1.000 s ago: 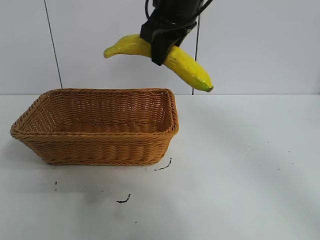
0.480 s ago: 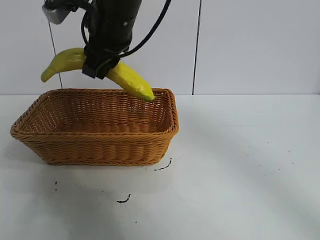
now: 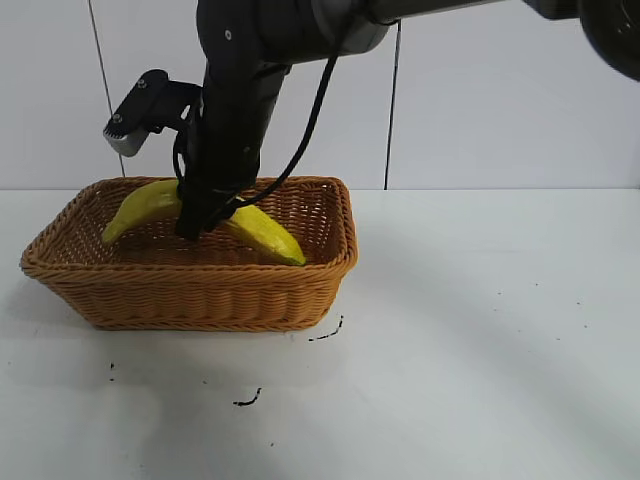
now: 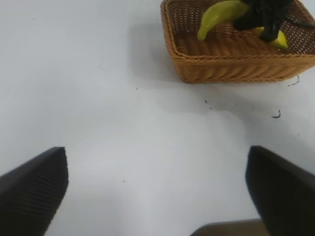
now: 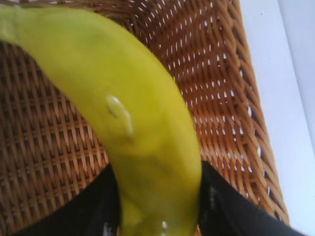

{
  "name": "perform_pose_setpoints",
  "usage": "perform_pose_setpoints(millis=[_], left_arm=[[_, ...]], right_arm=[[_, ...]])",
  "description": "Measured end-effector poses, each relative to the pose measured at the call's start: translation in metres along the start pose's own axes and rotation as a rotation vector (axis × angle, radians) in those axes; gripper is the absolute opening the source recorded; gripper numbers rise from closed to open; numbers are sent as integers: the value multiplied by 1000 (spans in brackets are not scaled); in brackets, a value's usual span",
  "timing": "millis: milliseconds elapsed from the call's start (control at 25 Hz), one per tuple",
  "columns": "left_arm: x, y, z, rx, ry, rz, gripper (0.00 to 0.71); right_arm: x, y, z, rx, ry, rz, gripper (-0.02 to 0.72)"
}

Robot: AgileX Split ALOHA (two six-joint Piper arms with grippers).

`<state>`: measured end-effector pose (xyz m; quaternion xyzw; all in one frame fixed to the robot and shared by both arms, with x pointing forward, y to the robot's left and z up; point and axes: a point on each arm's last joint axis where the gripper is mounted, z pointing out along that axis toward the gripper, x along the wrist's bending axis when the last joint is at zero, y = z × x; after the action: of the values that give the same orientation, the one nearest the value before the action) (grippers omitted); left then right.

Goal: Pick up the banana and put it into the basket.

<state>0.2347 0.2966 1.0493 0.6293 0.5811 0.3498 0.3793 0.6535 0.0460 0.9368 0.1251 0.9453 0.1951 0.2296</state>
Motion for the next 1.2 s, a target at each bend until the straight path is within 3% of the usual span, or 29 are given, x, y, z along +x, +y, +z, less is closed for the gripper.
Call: perform_pose_setpoints(millis=[40,80,160,200,560,720,920,1200], left_arm=[[0,0,0,0,0,0,695],[0,0,0,0,0,0,695],[0,0,0,0,0,0,695],[0,0,0,0,0,0,695],[0,0,0,0,0,0,695],[0,0,0,0,0,0,695],[0,0,0,0,0,0,695],[0,0,0,0,0,0,695]], right_arm=[[0,0,0,0,1,1,500],[0,0,0,0,1,1,500],[0,0,-2,4,3,18,636],[-1,0,-3,7,4,40,652],[-25,25,-86,-88,-41,262,668],[-36,23,-115,-92,-11,409,668],[-63,-7,-122,1,70,637,668],[-103,-45,-127,46,41,769,668]])
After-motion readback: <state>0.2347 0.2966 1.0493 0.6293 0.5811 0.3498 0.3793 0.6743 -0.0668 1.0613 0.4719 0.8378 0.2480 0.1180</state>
